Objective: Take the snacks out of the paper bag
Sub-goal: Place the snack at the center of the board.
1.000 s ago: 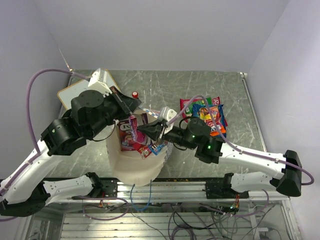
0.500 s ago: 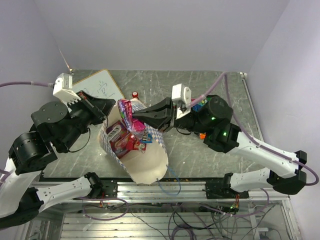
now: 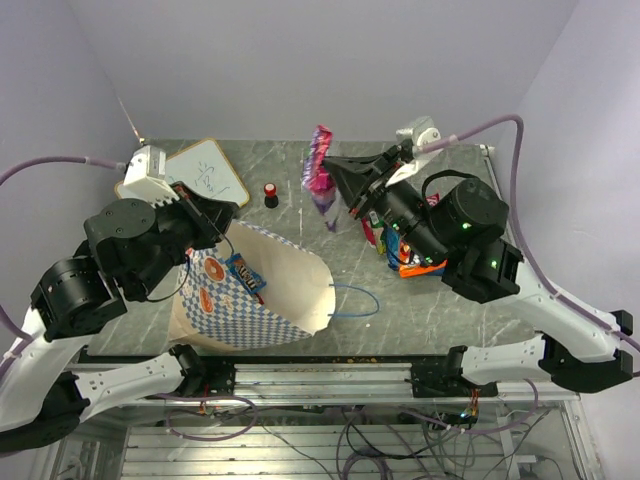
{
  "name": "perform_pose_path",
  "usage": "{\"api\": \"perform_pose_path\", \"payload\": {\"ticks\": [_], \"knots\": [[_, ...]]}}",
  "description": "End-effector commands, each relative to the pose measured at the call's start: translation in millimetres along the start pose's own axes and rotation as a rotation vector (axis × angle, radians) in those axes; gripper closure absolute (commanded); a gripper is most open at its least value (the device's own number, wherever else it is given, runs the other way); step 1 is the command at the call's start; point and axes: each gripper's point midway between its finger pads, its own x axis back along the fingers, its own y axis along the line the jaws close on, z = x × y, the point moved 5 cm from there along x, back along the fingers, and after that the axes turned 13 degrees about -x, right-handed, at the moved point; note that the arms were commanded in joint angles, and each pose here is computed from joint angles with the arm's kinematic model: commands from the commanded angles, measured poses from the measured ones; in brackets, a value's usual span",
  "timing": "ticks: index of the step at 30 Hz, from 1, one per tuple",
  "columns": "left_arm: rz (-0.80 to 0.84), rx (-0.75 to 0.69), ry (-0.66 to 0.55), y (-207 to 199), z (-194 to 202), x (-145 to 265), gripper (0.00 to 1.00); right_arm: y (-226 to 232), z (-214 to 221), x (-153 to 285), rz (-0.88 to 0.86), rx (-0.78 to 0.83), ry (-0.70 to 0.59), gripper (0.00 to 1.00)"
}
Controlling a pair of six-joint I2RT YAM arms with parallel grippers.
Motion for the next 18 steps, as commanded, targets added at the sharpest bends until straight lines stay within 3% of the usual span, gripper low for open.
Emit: {"api": "perform_pose_path", "payload": {"ticks": [1, 4, 8, 12, 18], "knots": [[0.032, -0.044, -0.034, -6, -12, 2, 0.93, -67, 33, 21, 0.497, 0.136, 0.143, 1.00], [0.005, -0.092, -0.024, -4, -11, -2, 0.93, -99, 65, 34, 0.654, 0.209, 0.238, 1.00], [0.002, -0.147, 0.001, -4, -8, -5, 0.93, -174, 94, 66, 0.936, 0.180, 0.359, 1.00], [-0.032, -0.192, 0.031, 2, -8, -2, 0.93, -207, 115, 101, 1.212, 0.110, 0.426, 1.00], [-0.061, -0.236, 0.011, 7, -13, -1, 0.93, -248, 146, 117, 1.349, 0.006, 0.473, 1.00]]}}
